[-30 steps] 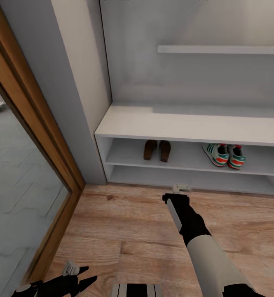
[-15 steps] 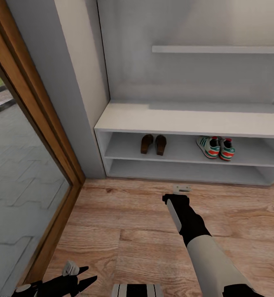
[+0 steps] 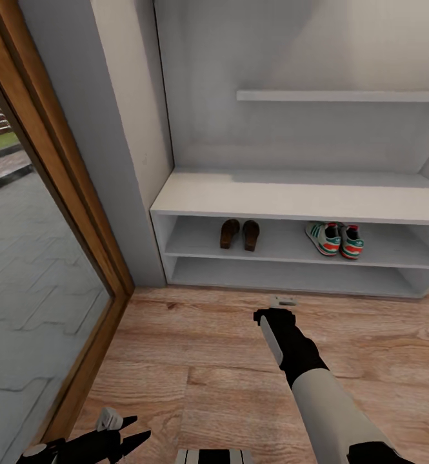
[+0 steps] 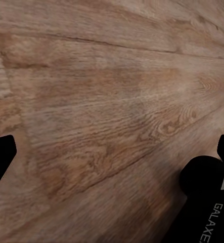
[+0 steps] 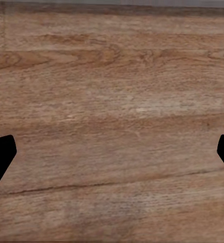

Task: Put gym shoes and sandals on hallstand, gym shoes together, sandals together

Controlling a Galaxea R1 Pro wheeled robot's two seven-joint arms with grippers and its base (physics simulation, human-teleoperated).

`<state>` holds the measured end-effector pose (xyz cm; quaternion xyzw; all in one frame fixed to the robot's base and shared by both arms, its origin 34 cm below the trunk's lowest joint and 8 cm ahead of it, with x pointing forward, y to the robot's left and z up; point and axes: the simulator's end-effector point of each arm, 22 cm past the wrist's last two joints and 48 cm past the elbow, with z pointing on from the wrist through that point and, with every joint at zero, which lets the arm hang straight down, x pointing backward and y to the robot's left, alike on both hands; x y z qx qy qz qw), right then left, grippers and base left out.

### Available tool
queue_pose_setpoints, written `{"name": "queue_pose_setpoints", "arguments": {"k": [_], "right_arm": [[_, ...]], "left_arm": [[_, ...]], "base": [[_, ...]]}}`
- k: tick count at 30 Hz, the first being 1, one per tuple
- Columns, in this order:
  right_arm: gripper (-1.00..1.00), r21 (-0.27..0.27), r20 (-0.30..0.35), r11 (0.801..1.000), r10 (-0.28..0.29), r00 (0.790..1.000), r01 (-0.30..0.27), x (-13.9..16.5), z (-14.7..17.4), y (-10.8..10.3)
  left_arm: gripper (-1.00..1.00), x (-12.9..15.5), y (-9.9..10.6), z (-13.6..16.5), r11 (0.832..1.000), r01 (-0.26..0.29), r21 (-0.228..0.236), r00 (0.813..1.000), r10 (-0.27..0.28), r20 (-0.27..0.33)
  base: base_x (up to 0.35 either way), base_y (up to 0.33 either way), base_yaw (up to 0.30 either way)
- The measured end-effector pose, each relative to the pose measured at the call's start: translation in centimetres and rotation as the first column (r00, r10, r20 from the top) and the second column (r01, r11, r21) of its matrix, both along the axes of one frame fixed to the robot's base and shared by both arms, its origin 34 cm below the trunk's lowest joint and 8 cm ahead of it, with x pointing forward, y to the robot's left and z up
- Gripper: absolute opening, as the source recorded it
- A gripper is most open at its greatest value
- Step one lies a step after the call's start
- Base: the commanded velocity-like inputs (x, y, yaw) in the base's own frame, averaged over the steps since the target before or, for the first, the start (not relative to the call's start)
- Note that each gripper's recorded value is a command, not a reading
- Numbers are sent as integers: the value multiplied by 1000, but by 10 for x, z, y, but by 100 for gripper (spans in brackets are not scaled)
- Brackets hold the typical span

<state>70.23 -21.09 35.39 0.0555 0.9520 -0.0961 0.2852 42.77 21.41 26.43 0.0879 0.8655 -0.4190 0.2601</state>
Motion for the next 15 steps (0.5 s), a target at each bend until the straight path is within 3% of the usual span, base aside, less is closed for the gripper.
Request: {"name": "queue_pose_setpoints", "arguments": {"k": [7,15], "right_arm": [[100,-1,-36,1000,7,999,-8,-17,-11,3],[100,2,13,1000,-2,1000,2,-19,-12,5]], "left_arm": [[100,8,5,11,1000,-7,5,1000,7,30],[100,16,15,26,1000,-12,19,999,11,51]], "base": [[0,0,0],[0,0,0]]}}
